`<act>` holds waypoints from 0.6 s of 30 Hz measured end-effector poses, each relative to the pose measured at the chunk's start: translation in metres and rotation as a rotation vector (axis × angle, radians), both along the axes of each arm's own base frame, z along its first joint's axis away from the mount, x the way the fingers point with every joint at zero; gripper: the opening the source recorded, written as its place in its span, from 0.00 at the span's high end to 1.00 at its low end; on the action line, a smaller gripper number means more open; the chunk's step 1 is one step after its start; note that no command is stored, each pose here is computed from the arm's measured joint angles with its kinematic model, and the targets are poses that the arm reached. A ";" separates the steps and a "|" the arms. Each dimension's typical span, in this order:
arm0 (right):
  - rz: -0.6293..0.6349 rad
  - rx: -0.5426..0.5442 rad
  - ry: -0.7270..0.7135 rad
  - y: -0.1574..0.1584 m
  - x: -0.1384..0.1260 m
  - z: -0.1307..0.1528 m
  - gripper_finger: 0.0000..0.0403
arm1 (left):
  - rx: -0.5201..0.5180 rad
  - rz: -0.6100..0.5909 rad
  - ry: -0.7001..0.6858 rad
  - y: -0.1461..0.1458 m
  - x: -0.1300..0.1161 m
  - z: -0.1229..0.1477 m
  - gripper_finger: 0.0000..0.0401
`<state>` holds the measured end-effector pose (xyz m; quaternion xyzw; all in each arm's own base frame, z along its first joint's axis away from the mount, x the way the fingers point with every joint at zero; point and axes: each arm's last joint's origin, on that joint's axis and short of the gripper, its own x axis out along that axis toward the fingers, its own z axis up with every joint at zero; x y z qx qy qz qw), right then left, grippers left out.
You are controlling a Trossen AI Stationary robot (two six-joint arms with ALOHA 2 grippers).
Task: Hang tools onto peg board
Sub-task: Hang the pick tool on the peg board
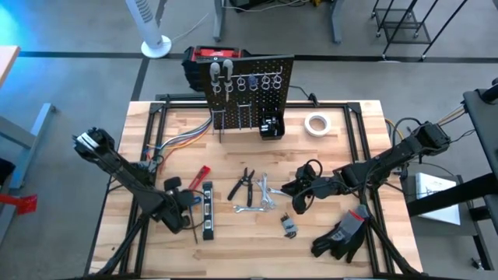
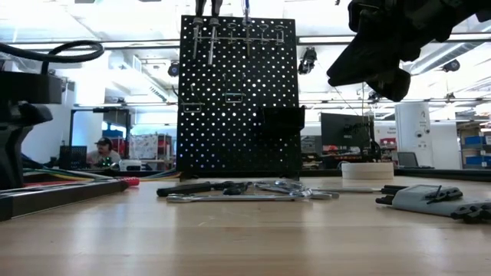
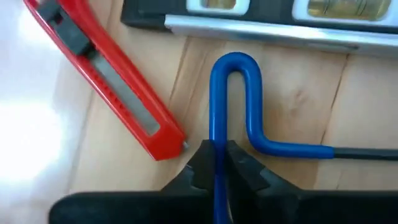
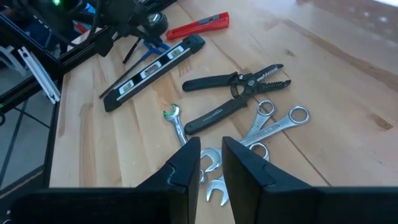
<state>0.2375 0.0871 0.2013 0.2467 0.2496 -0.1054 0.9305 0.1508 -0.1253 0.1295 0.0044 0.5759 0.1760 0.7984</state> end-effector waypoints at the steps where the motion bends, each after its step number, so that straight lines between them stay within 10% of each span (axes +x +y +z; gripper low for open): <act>1: 0.000 0.000 0.000 0.000 0.000 0.000 0.86 | 0.011 -0.001 -0.002 -0.002 0.002 0.005 0.99; 11: 0.015 0.008 -0.136 0.002 0.007 0.012 0.85 | 0.213 -0.098 -0.118 -0.018 0.034 0.090 1.00; 18: 0.049 -0.059 -0.125 0.004 0.008 0.009 0.79 | 0.049 0.005 -0.052 -0.010 0.046 0.098 1.00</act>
